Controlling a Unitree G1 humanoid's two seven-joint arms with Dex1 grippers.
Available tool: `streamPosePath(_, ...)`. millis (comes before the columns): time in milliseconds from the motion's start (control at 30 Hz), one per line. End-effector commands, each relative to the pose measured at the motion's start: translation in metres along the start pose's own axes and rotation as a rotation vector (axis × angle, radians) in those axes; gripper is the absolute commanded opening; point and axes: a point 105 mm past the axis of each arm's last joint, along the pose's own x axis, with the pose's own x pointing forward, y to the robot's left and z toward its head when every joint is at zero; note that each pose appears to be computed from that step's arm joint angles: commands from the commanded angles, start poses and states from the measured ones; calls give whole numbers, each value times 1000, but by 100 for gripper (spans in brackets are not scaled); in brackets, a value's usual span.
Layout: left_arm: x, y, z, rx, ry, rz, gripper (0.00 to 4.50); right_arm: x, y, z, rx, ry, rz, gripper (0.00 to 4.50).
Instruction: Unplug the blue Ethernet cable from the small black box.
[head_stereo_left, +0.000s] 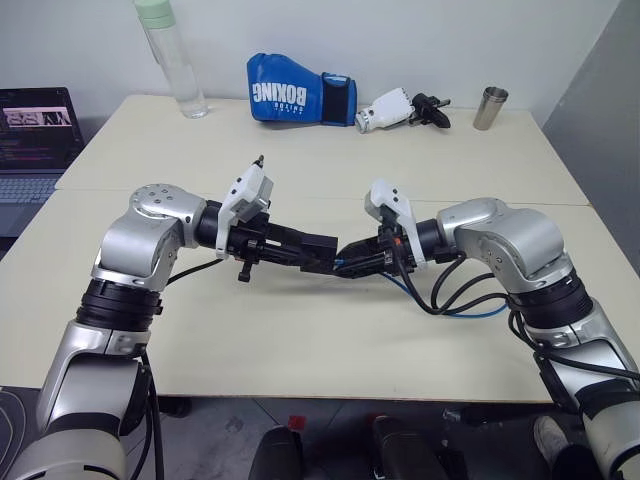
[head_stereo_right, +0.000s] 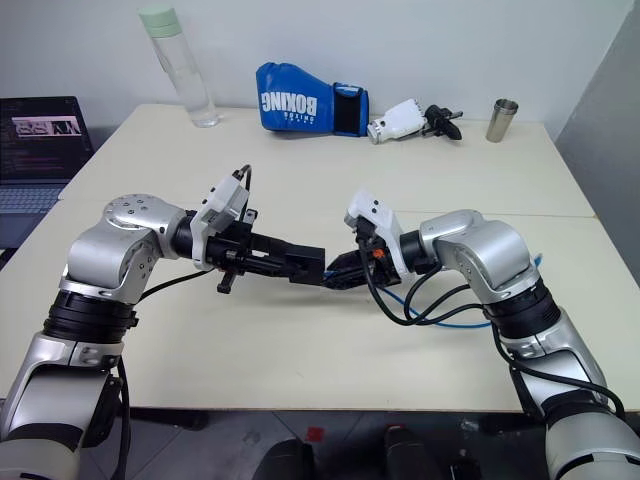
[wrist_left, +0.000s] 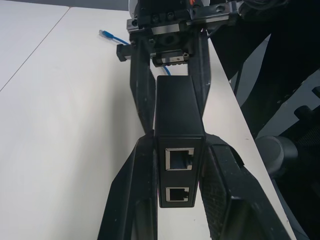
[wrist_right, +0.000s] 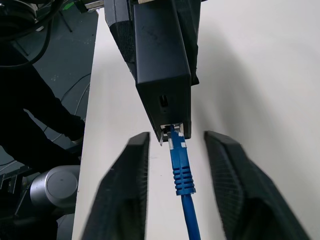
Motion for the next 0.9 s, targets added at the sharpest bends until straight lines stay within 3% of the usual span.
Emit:
streamPosePath(33,-6,-2,10,53,-1,4,78,-8,0,14,-57,-16,-8,75)
streamPosePath(167,-6,-3,11,55,2,-1,78,-7,1,14,-63,-10,2,3)
streamPosePath(600,-5,-7,11,61,21,-22,78,-9,4,11,-76,11,30,3)
streamPosePath(900,-17,-3,3,42,46,44,78,-39,-3,-26,16,87,-54,3)
